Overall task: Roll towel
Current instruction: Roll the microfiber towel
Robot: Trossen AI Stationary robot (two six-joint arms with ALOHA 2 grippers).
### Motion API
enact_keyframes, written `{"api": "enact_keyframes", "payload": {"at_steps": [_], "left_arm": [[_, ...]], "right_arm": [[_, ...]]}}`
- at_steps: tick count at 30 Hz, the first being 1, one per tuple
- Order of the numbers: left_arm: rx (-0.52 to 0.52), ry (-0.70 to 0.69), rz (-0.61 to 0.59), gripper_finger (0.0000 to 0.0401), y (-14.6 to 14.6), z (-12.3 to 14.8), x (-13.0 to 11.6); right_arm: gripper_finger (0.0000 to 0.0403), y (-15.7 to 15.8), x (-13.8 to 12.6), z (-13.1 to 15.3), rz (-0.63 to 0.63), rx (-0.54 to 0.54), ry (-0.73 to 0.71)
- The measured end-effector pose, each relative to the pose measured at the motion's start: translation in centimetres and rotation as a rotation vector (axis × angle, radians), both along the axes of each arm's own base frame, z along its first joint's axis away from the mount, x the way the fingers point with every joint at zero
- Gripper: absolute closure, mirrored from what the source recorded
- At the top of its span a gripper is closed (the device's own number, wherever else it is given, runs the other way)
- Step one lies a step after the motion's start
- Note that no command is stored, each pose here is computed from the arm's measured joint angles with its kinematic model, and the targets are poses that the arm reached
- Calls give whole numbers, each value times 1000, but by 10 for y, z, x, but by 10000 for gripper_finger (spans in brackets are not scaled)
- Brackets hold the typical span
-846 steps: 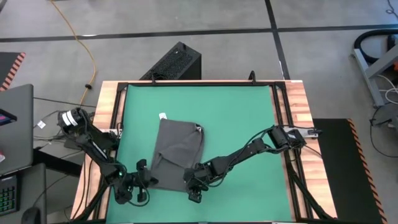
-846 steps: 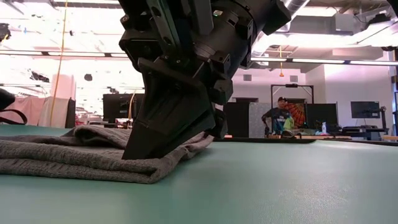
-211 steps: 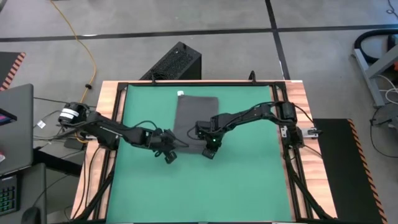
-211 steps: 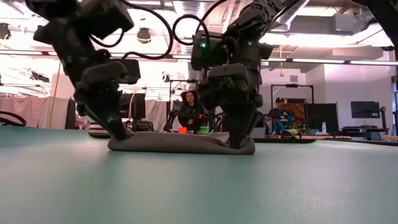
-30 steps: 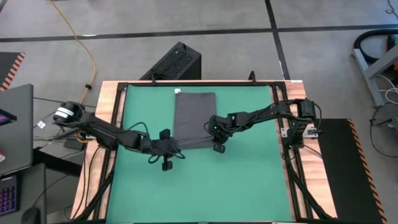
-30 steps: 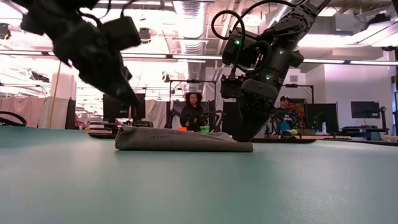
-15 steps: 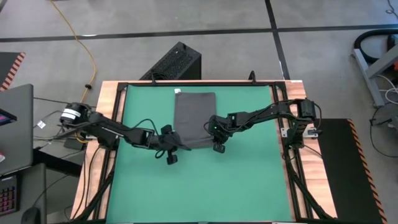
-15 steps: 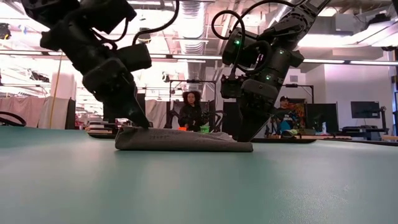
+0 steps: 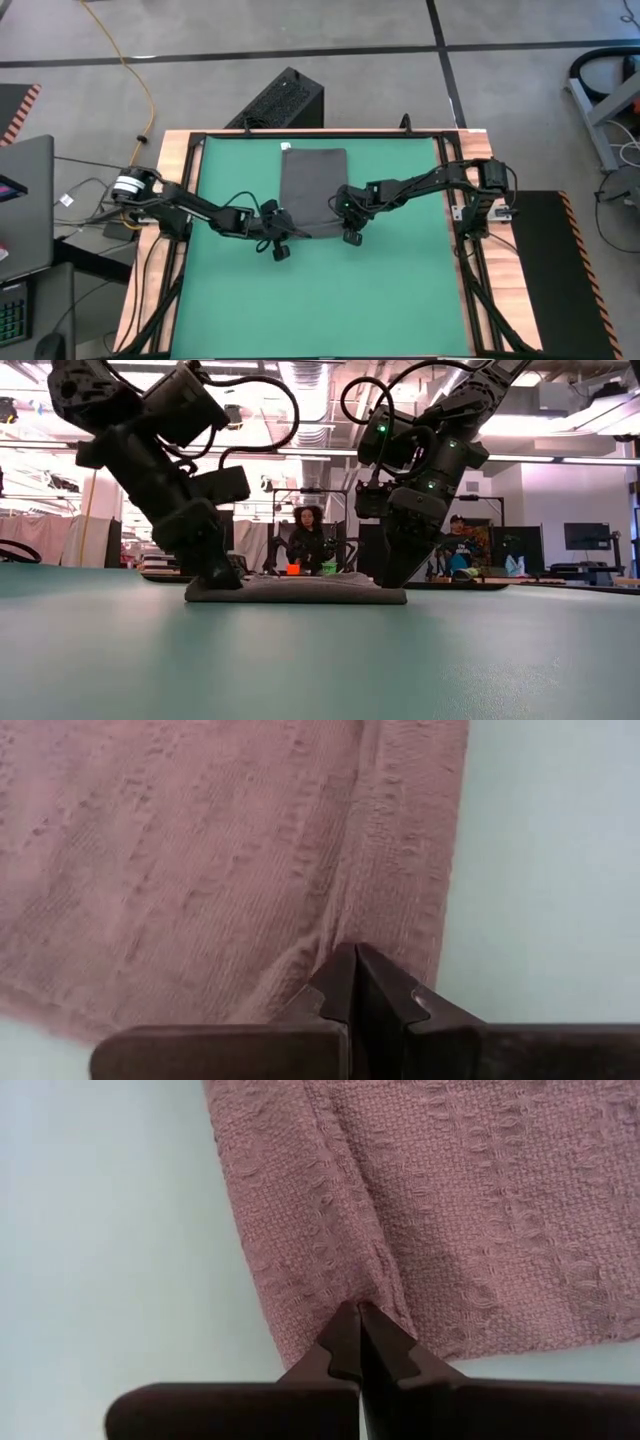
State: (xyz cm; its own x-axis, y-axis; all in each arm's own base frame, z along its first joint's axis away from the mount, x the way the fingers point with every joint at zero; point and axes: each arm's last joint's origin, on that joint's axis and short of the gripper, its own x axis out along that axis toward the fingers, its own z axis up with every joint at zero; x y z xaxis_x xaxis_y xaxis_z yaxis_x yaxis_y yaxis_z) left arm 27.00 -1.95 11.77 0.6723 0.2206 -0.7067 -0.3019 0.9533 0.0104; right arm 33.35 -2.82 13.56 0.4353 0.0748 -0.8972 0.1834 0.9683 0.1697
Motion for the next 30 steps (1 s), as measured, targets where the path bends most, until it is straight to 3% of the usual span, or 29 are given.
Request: {"api": "enact_keyframes", "payload": {"at_steps": [7,14,20,24,30], "left_arm": [[-17,41,22,401,3,-15,2],[-14,65,-49,401,3,-15,2],[-32,77,-82,401,2,-16,1],[-46,79,-87,401,4,-16,1],[-59,83,-104,401,7,-17,1]], "right_arm": [[368,0,-1,9,-6,-7,-31],[360,1,-16,48,-14,-39,-93],[325,21,-21,74,183,-51,-214],[251,46,-22,77,415,-152,-245],[150,76,-15,59,635,-546,-176]]}}
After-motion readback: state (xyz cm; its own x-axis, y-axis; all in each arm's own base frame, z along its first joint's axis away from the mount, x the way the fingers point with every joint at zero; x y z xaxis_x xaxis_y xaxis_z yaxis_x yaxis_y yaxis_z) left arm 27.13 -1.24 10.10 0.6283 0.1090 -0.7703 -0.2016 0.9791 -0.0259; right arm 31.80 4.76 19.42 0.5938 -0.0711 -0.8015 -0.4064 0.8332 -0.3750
